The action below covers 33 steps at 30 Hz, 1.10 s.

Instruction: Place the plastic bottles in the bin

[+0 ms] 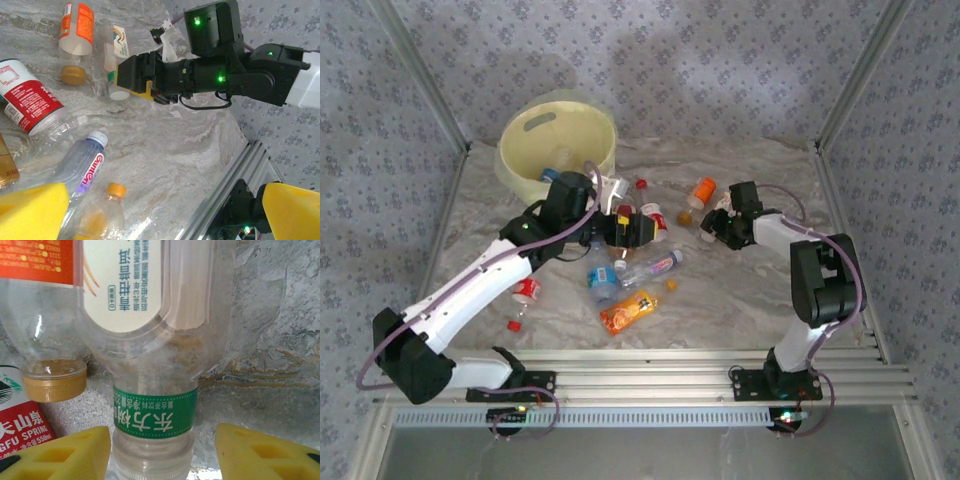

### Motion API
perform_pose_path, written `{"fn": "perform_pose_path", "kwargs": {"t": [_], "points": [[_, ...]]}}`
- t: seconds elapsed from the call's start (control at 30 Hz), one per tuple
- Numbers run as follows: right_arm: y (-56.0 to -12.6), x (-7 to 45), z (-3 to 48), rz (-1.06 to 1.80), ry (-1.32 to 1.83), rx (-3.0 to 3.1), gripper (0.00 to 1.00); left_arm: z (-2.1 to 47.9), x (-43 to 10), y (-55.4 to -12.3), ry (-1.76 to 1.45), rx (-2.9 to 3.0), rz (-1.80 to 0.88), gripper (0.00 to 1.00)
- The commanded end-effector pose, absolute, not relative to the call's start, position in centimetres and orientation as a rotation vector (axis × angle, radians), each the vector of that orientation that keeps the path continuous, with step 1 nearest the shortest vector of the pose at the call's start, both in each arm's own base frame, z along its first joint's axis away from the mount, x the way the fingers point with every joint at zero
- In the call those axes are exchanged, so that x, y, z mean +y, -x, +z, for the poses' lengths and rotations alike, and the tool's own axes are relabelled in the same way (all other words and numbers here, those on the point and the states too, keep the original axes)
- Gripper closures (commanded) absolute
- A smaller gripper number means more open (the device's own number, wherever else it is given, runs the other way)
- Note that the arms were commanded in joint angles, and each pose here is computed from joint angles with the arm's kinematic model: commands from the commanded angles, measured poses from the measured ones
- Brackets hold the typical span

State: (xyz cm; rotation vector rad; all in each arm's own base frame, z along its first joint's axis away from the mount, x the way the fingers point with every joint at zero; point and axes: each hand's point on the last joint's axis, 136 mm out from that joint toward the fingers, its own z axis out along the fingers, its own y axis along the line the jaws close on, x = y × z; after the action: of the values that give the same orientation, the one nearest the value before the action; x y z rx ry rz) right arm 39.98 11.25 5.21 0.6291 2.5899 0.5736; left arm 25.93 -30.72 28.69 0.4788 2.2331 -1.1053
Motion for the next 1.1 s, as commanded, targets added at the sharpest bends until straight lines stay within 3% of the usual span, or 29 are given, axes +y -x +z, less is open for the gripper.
{"fn": "perform_pose_path", "kwargs": {"t": [0.0,0.57,1.07], "points": [[-41.0,11.8,5.5,0.601,-0.644,2.563,0.42,30.0,-31.4,-25.6,-0.559,2.212,-1.118,0.00],[-39.8,10.7,5.4,0.532,-0.591,2.565,0.60,28.5,-31.8,-25.8,-0.562,2.235,-1.126,0.00],[-34.7,10.6,9.7,0.524,-0.319,2.517,0.63,27.8,-33.7,-26.3,-0.518,2.284,-1.221,0.00]]}}
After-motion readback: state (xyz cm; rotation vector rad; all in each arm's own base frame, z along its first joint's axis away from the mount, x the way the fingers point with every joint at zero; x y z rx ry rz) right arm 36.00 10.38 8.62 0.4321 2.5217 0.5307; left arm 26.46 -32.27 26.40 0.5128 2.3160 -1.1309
